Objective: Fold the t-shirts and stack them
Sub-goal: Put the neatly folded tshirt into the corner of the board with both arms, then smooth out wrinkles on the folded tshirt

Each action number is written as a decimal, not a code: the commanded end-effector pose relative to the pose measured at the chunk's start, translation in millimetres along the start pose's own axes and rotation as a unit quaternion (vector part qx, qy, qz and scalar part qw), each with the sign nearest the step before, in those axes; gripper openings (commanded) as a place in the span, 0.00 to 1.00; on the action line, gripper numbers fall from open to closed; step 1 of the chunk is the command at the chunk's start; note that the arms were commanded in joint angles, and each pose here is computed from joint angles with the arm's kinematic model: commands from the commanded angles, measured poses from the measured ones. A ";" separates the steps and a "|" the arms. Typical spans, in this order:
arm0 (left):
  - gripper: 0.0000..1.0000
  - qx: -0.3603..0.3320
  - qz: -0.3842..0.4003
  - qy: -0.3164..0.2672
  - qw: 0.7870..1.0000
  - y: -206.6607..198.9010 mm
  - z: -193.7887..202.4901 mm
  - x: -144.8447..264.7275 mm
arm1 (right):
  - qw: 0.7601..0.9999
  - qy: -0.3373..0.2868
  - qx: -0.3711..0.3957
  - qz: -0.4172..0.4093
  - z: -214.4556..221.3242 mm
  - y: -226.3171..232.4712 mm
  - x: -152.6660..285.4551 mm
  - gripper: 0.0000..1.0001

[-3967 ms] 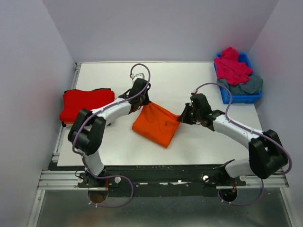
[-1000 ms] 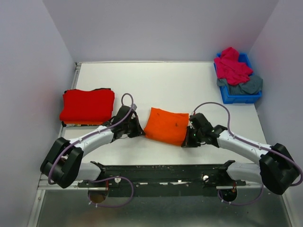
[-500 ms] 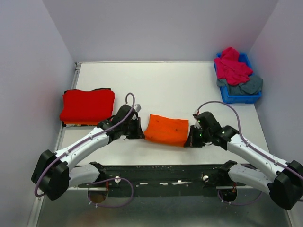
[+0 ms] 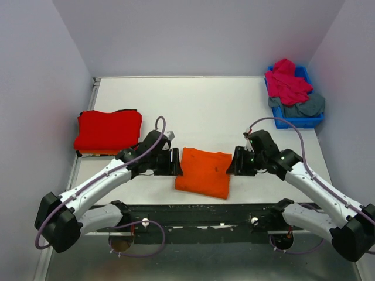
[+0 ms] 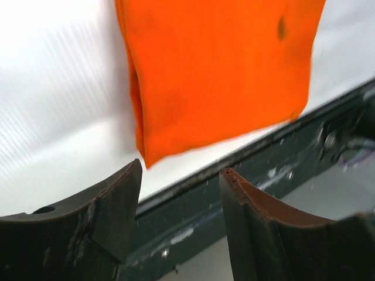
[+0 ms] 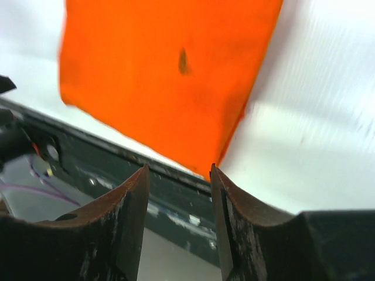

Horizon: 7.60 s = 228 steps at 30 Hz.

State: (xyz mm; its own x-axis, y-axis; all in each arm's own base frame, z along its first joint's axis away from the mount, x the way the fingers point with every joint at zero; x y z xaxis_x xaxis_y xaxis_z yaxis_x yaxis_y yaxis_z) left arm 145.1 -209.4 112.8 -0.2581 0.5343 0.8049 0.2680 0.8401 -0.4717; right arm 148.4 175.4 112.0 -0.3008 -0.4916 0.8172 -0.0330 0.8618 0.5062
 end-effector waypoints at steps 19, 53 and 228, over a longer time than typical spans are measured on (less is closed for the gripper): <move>0.70 0.076 -0.018 -0.128 0.989 31.2 -119.1 -96.2 | 0.984 -0.102 -0.142 0.033 -76.4 -50.8 -84.2 0.65; 0.00 0.010 0.045 -0.395 0.917 18.1 -167.2 -30.8 | 0.967 -0.229 0.078 -0.079 -138.1 16.3 -45.5 0.01; 0.13 0.211 -0.181 -0.358 0.891 168.5 -233.5 130.2 | 0.888 -0.248 0.070 -0.381 -210.4 308.3 -104.3 0.24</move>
State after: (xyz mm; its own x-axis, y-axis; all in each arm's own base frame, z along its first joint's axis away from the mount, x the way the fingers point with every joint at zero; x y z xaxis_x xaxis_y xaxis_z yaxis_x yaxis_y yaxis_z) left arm 371.3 57.6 211.2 -0.7663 -0.2295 0.6001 -0.5114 0.7833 -0.3534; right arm 362.2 530.2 218.1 -0.5436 -0.8271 0.1425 -0.3897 0.3991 0.8300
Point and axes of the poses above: each gripper's point midway between its finger pads, its own x axis back along the fingers, its own y axis along the line the jaws close on, z = x × y, the point moved 1 cm from there along x, back along the fingers, and after that the axes turned 4 degrees about -x, right-handed, at the moved point
